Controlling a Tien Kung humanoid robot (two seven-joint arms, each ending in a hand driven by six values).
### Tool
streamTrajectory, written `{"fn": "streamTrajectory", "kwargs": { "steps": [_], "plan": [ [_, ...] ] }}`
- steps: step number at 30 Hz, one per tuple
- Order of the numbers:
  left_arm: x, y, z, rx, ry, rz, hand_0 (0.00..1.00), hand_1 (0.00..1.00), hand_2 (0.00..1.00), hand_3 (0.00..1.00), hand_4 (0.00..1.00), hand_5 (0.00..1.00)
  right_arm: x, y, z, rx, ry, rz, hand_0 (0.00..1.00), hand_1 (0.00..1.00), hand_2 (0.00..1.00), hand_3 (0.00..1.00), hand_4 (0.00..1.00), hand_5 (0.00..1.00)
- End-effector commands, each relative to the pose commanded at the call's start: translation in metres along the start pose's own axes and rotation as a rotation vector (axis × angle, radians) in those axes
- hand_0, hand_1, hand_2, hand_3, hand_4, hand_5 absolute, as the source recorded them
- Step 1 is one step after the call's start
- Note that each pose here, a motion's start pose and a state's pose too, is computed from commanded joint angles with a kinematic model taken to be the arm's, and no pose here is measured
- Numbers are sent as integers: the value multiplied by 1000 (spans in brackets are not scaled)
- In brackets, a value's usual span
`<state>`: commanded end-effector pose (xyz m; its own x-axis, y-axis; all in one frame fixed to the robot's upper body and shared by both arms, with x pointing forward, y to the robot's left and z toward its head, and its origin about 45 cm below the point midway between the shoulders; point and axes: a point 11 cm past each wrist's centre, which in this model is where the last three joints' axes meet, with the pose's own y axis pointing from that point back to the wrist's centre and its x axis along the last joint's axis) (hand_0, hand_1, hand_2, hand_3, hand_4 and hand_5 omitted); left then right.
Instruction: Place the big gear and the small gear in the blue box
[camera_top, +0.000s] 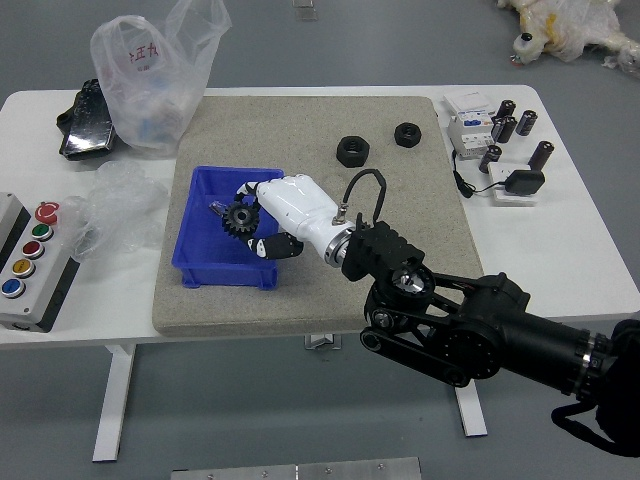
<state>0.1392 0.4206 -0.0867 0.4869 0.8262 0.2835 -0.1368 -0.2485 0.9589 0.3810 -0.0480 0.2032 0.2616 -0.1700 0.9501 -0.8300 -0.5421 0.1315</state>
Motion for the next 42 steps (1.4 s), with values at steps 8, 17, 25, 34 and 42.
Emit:
{"fn": "streamTrajectory", "kwargs": {
  "steps": [8, 17, 25, 34, 42],
  "plan": [
    [0, 0, 0, 1, -1, -1, 718, 573, 562, 677, 701, 509, 4, 0, 1, -17, -23, 19, 405, 741, 878, 871, 594, 299],
    [-1, 0, 1, -1, -1, -3, 717, 573, 563, 677, 702, 511, 4, 1, -1, -13, -26, 10, 420, 772, 949, 995, 705, 302],
    [-3, 0, 0, 0, 3, -5, 717, 573, 563, 678, 702, 514, 39, 8, 53, -126, -70, 121, 406, 755, 889, 930, 707, 313],
    [-4, -1, 0, -3, 8, -4, 717, 573, 563, 678, 702, 516, 8, 34, 122, -308, -49, 43, 389, 726, 832, 873, 737, 336],
    [-5, -1, 2, -7, 6, -6, 718, 574, 563, 678, 701, 516, -11, 42, 126, -322, -45, -1, 388, 723, 828, 873, 738, 340]
  ]
}}
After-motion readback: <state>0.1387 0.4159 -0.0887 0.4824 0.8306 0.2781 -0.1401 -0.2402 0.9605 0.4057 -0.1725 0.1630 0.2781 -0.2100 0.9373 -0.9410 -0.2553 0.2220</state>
